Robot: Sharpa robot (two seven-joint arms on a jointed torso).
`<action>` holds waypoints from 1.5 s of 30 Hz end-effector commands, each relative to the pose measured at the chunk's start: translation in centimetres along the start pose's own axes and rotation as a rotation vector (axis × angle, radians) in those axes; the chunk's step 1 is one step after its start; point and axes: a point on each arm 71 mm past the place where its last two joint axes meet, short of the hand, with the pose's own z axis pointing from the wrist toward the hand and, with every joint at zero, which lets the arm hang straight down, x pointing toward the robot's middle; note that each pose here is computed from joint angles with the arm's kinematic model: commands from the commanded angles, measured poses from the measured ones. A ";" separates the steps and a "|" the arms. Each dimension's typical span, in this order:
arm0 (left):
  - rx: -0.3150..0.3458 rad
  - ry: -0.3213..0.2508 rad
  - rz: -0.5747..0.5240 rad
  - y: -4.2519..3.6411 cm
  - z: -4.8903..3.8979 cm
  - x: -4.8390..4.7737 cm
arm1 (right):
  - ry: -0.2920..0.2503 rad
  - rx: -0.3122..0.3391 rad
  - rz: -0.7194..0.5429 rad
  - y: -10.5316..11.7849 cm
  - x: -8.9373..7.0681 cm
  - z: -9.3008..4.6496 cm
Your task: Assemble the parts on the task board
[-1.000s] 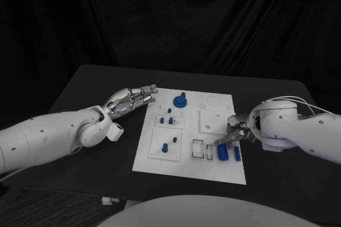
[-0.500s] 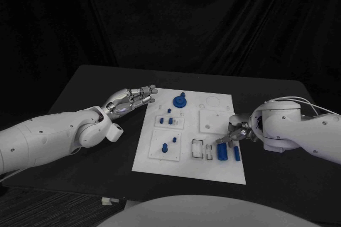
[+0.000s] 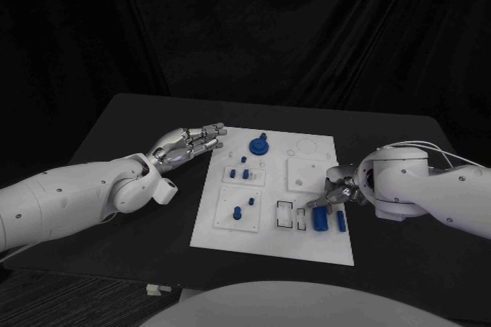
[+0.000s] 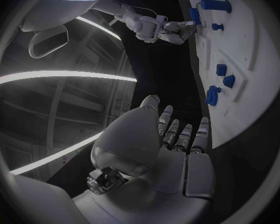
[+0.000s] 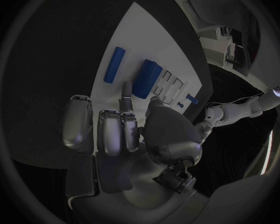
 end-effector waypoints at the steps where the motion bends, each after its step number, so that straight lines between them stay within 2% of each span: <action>1: 0.013 0.006 -0.014 -0.03 0.05 0.16 | 0.026 -0.001 0.028 0.2 0.3 0.1; 16: 0.007 0.007 -0.016 0.07 -0.02 0.19 | 0.077 -0.008 0.015 0.8 0.8 0.7; 20: 0.005 0.007 -0.016 0.10 -0.05 0.17 | 0.073 -0.010 0.019 0.9 0.8 0.7; 24: 0.005 0.006 -0.016 0.13 -0.05 0.15 | 0.047 -0.015 0.041 1.0 0.7 0.7; 37: 0.001 0.005 -0.017 0.19 -0.15 0.07 | -0.003 -0.060 0.253 0.8 0.3 0.1; 45: -0.001 0.005 -0.017 0.22 -0.17 0.05 | -0.001 -0.092 0.406 1.1 -0.5 -0.6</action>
